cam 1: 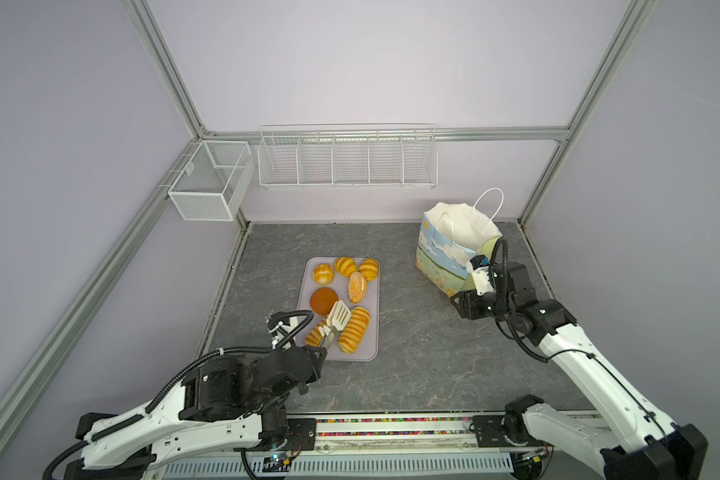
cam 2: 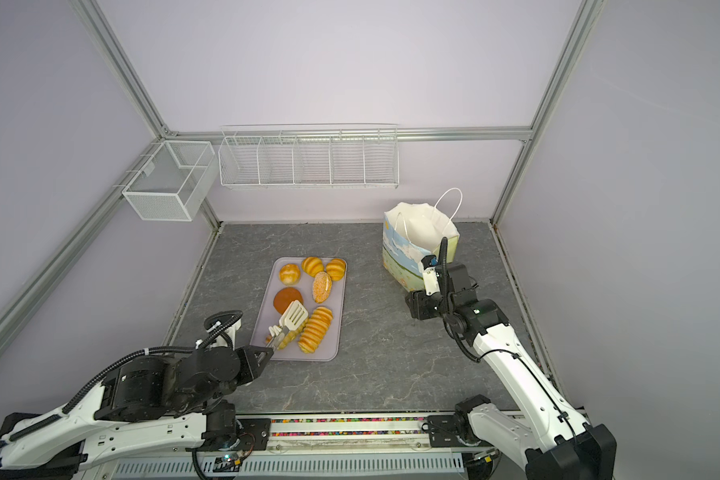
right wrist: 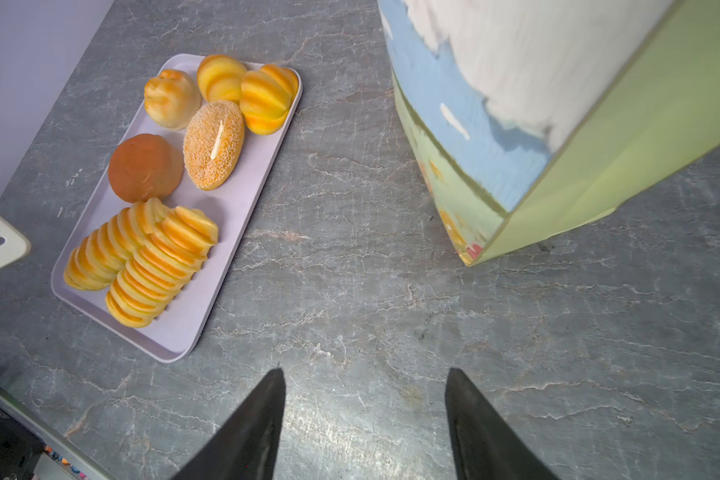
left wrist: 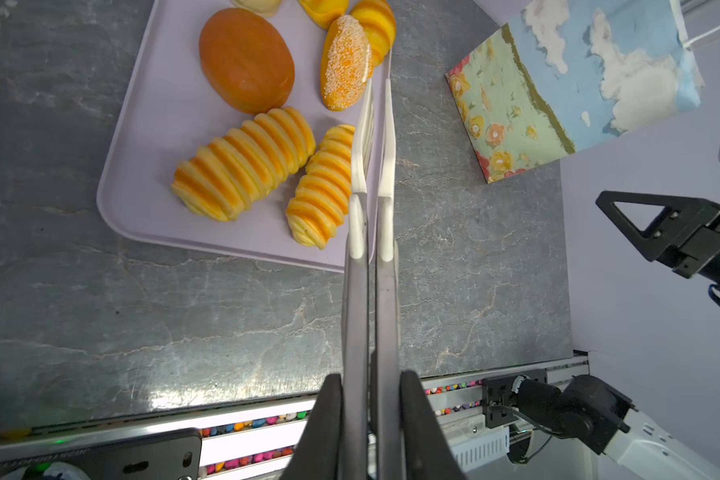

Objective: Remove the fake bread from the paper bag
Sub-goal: 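Move the left tongs beside the tray and open the left gripper to drop them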

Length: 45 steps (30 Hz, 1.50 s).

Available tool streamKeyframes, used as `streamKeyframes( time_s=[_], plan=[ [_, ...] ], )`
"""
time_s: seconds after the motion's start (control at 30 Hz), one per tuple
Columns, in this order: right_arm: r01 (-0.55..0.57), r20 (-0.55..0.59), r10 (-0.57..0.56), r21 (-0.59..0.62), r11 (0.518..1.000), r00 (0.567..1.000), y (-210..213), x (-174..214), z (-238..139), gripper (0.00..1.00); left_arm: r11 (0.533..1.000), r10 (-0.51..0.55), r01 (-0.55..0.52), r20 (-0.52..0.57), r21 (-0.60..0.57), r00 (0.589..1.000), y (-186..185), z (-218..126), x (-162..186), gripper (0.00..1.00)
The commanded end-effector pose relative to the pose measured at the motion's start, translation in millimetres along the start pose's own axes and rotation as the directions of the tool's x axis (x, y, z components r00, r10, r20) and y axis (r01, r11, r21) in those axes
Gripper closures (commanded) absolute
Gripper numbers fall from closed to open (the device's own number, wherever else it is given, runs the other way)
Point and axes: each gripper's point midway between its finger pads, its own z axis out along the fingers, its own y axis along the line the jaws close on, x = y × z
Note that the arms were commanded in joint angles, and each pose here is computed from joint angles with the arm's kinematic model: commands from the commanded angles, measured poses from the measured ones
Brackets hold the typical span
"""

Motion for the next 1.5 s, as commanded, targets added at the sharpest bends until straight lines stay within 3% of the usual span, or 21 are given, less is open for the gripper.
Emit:
streamKeyframes(
  time_s=[0.0,0.23,0.4,0.6,0.73,0.9,1.17,1.33,1.47],
  plan=[
    [-0.005,0.031,0.005,0.0,1.0,0.999,4.3,0.4,1.6,0.37,0.992,0.105,-0.111,0.09,0.058,0.99,-45.1,9.6,-20.8,1.0],
    [-0.004,0.033,0.0,0.109,0.994,0.999,-16.0,21.7,9.4,0.4,0.941,0.324,-0.33,0.095,0.068,0.941,-113.3,64.8,-27.9,1.0],
    [-0.019,0.078,0.003,0.215,0.976,0.997,-37.2,28.2,1.1,0.41,0.919,0.374,-0.385,0.117,0.089,0.92,-133.8,112.0,-28.9,1.0],
    [-0.103,0.139,0.054,0.371,0.923,0.989,-70.2,35.6,-11.7,0.41,0.895,0.432,-0.444,0.166,0.039,0.886,-134.1,162.2,-30.0,1.0],
    [-0.143,0.158,0.085,0.404,0.904,0.984,-81.8,41.4,-13.5,0.41,0.9,0.431,-0.437,0.159,-0.002,0.888,-124.0,198.8,-26.5,1.0],
    [-0.169,0.182,0.097,0.436,0.884,0.978,-92.5,45.9,-14.8,0.39,0.864,0.503,-0.497,0.118,-0.076,0.856,-114.9,231.9,-16.2,0.99],
    [-0.22,0.234,0.114,0.501,0.837,0.966,-112.8,52.2,-20.5,0.35,0.789,0.603,-0.598,-0.011,-0.14,0.798,-89.9,271.6,11.9,0.72],
    [-0.243,0.263,0.117,0.52,0.819,0.958,-121.0,56.0,-24.8,0.3,0.765,0.621,-0.626,-0.085,-0.149,0.779,-84.4,277.9,21.3,0.54],
    [-0.253,0.298,0.105,0.517,0.818,0.949,-123.2,55.0,-27.1,0.23,0.755,0.624,-0.636,-0.122,-0.159,0.772,-82.7,278.1,23.3,0.45]
  ],
)
